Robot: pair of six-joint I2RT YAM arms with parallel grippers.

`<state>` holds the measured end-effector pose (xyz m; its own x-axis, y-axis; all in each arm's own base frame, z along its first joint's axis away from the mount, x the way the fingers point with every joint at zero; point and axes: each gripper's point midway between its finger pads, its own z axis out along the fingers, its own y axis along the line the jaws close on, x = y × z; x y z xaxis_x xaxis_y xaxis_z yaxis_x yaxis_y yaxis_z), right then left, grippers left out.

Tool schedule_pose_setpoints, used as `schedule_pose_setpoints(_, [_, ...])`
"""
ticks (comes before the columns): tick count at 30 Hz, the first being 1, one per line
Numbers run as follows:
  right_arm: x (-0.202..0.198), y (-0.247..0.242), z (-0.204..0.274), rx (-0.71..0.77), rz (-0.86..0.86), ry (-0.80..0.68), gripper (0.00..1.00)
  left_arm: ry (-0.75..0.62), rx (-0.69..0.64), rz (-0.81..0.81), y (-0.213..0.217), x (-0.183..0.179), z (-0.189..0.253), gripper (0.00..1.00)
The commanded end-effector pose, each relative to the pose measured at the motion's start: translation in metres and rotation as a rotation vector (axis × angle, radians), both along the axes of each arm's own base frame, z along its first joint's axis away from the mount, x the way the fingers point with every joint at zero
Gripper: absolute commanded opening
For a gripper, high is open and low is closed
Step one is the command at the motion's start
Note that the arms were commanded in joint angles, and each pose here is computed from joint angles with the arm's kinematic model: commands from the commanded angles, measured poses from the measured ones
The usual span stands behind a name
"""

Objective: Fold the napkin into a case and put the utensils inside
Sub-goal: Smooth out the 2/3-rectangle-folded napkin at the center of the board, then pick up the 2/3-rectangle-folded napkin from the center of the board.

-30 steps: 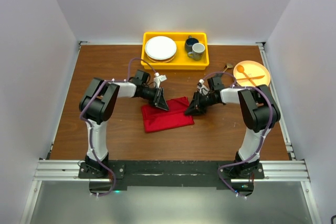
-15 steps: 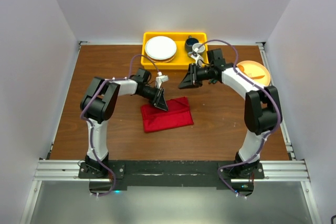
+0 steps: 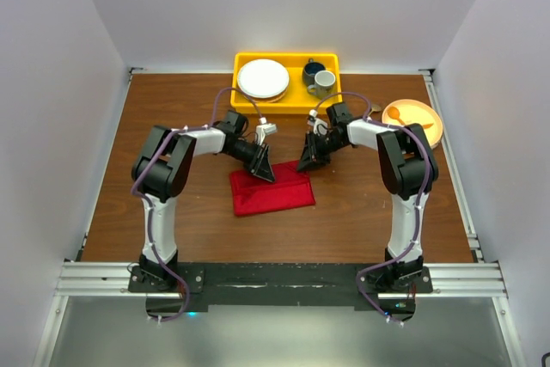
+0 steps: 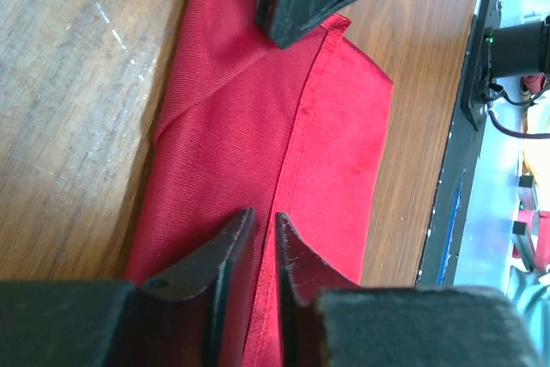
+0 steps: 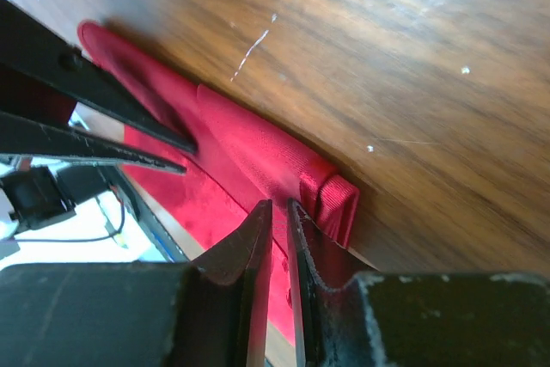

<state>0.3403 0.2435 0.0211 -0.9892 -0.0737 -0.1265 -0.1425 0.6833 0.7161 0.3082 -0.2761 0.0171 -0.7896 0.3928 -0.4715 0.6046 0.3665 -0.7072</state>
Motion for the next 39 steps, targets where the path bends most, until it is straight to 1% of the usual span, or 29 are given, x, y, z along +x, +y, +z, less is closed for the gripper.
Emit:
schedule_pose_setpoints(1, [-0.003,-0.014,-0.021,-0.091,0.038,-0.045,0.17,-0.085,0.272,0.009,0.043,-0.001,-0.058,0.28])
schedule_pose_setpoints(2, [-0.003,-0.016,-0.025,-0.109,0.044,-0.056,0.17,-0.091,0.265,0.009,0.044,-0.002,-0.055,0.30])
schedule_pose_setpoints(4, [-0.003,-0.019,-0.029,-0.123,0.046,-0.059,0.17,-0.203,0.203,0.025,0.038,0.009,-0.023,0.36])
schedule_pose_setpoints(5, [-0.002,-0.019,-0.030,-0.132,0.048,-0.067,0.17,-0.236,0.200,0.029,0.041,0.004,-0.018,0.38])
schedule_pose_setpoints(6, [-0.002,-0.020,-0.031,-0.138,0.046,-0.068,0.17,-0.388,0.156,0.050,0.037,0.019,0.017,0.43])
schedule_pose_setpoints(8, [-0.002,-0.022,-0.032,-0.148,0.044,-0.074,0.17,-0.537,0.194,0.030,0.044,0.015,0.028,0.45])
schedule_pose_setpoints(9, [-0.004,-0.023,-0.033,-0.157,0.045,-0.073,0.17,-0.676,0.192,0.032,0.044,0.019,0.055,0.47])
schedule_pose_setpoints(10, [-0.005,-0.023,-0.034,-0.161,0.046,-0.077,0.17,-0.774,0.259,0.018,0.043,0.017,0.058,0.47])
schedule_pose_setpoints(11, [-0.007,-0.023,-0.034,-0.164,0.049,-0.079,0.17,-0.865,0.296,-0.031,0.048,0.007,0.050,0.48])
schedule_pose_setpoints(12, [-0.008,-0.024,-0.035,-0.169,0.049,-0.078,0.17,-0.989,0.281,-0.060,0.036,-0.003,0.070,0.49])
schedule_pose_setpoints(13, [-0.009,-0.024,-0.036,-0.169,0.053,-0.081,0.17,-1.065,0.370,-0.114,0.050,-0.014,0.052,0.50])
schedule_pose_setpoints(14, [-0.010,-0.024,-0.037,-0.171,0.053,-0.078,0.17,-1.151,0.384,-0.145,0.046,-0.019,0.055,0.53])
schedule_pose_setpoints(15, [-0.010,-0.025,-0.038,-0.178,0.052,-0.081,0.17,-1.237,0.366,-0.195,0.034,-0.034,0.064,0.53])
schedule_pose_setpoints(16, [-0.010,-0.025,-0.039,-0.179,0.053,-0.084,0.17,-1.286,0.413,-0.253,0.042,-0.044,0.050,0.54])
schedule_pose_setpoints(18, [-0.010,-0.025,-0.040,-0.183,0.055,-0.086,0.17,-1.371,0.388,-0.320,0.029,-0.062,0.053,0.54])
schedule_pose_setpoints(19, [-0.010,-0.025,-0.040,-0.184,0.059,-0.092,0.17,-1.393,0.424,-0.352,0.033,-0.067,0.046,0.53])
schedule_pose_setpoints(21, [-0.010,-0.025,-0.040,-0.185,0.064,-0.093,0.17,-1.440,0.435,-0.410,0.024,-0.078,0.038,0.53])
schedule_pose_setpoints(22, [-0.012,-0.025,-0.041,-0.188,0.073,-0.091,0.16,-1.463,0.482,-0.429,0.029,-0.078,0.032,0.53])
schedule_pose_setpoints(25, [-0.012,-0.026,-0.041,-0.194,0.084,-0.097,0.16,-1.504,0.534,-0.471,0.023,-0.080,0.021,0.50])
schedule_pose_setpoints(27, [-0.011,-0.025,-0.041,-0.195,0.093,-0.099,0.15,-1.511,0.556,-0.506,0.019,-0.083,0.009,0.45])
schedule_pose_setpoints(30, [-0.011,-0.027,-0.040,-0.207,0.104,-0.107,0.15,-1.533,0.639,-0.535,0.023,-0.078,-0.003,0.39])
schedule_pose_setpoints(31, [-0.010,-0.027,-0.041,-0.211,0.111,-0.111,0.15,-1.537,0.655,-0.546,0.025,-0.077,-0.006,0.36])
schedule_pose_setpoints(32, [-0.010,-0.028,-0.041,-0.215,0.114,-0.113,0.14,-1.537,0.668,-0.549,0.025,-0.075,-0.009,0.29])
schedule_pose_setpoints(34, [-0.009,-0.029,-0.041,-0.221,0.123,-0.120,0.14,-1.529,0.657,-0.533,0.020,-0.074,-0.005,0.19])
schedule_pose_setpoints(35, [-0.010,-0.030,-0.041,-0.227,0.126,-0.123,0.14,-1.515,0.642,-0.536,0.019,-0.076,-0.001,0.09])
schedule_pose_setpoints(36, [-0.010,-0.031,-0.041,-0.229,0.133,-0.127,0.14,-1.497,0.590,-0.526,0.008,-0.079,0.006,0.04])
schedule_pose_setpoints(37, [-0.010,-0.031,-0.041,-0.231,0.138,-0.131,0.14,-1.455,0.588,-0.550,0.011,-0.083,0.003,0.00])
schedule_pose_setpoints(38, [-0.009,-0.031,-0.040,-0.232,0.142,-0.133,0.14,-1.431,0.573,-0.529,0.010,-0.080,0.010,0.00])
schedule_pose_setpoints(39, [-0.009,-0.031,-0.040,-0.233,0.145,-0.135,0.14,-1.408,0.512,-0.522,-0.003,-0.079,0.021,0.00])
